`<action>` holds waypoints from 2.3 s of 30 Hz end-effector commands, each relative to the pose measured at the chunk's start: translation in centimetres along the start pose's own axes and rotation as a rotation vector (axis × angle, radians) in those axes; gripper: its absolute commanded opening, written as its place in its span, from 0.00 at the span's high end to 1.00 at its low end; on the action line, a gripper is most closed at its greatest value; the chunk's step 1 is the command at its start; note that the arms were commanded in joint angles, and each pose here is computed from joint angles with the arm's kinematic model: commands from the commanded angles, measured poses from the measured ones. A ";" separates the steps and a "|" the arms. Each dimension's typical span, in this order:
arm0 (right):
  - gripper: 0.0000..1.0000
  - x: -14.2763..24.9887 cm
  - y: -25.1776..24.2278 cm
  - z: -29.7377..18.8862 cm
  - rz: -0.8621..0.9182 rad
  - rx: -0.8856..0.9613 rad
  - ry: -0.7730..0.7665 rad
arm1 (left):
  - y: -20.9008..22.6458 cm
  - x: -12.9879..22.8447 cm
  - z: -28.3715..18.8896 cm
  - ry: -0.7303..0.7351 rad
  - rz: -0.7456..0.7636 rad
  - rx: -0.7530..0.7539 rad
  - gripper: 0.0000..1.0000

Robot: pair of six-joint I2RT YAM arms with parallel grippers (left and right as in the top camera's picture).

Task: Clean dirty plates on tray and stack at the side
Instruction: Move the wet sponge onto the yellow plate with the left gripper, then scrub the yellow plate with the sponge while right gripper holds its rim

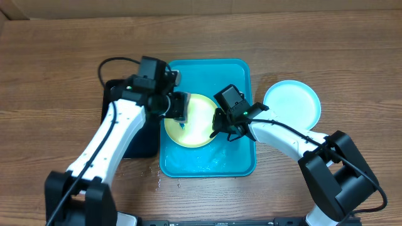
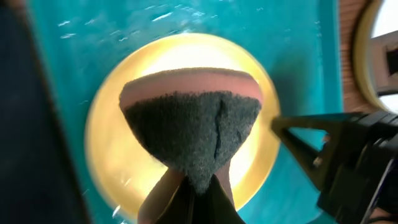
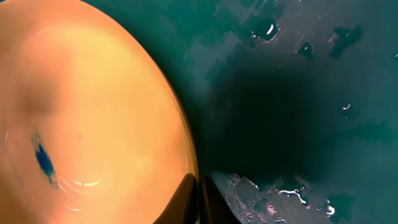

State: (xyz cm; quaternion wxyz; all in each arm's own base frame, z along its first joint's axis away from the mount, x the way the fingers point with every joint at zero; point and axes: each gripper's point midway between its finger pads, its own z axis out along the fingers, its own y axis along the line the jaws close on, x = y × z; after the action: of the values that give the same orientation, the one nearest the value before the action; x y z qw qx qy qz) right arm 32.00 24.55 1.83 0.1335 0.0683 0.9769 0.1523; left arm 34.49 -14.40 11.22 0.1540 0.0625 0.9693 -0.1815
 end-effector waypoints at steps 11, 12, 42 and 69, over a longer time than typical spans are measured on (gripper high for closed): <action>0.66 1.1 -0.1 0.7 -0.004 -0.005 0.040 | -0.2 0.7 2.1 0.055 -0.033 -0.011 0.96; 0.65 1.0 -0.1 0.7 -0.004 -0.006 0.037 | 0.0 0.8 2.1 0.057 -0.041 -0.020 0.96; 0.96 1.4 -0.4 0.7 -0.003 0.004 0.053 | 1.9 2.9 2.1 0.108 -0.142 -0.195 0.96; 0.96 1.4 -0.4 0.7 -0.007 0.007 0.051 | 3.1 5.2 4.4 0.110 -0.219 -0.233 0.96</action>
State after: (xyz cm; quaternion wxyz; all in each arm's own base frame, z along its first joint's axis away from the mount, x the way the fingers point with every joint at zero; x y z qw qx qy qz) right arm 31.22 24.77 1.40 0.1137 0.0647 0.9788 0.1575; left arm 32.12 -12.27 5.54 0.1010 -0.0461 0.9916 -0.0667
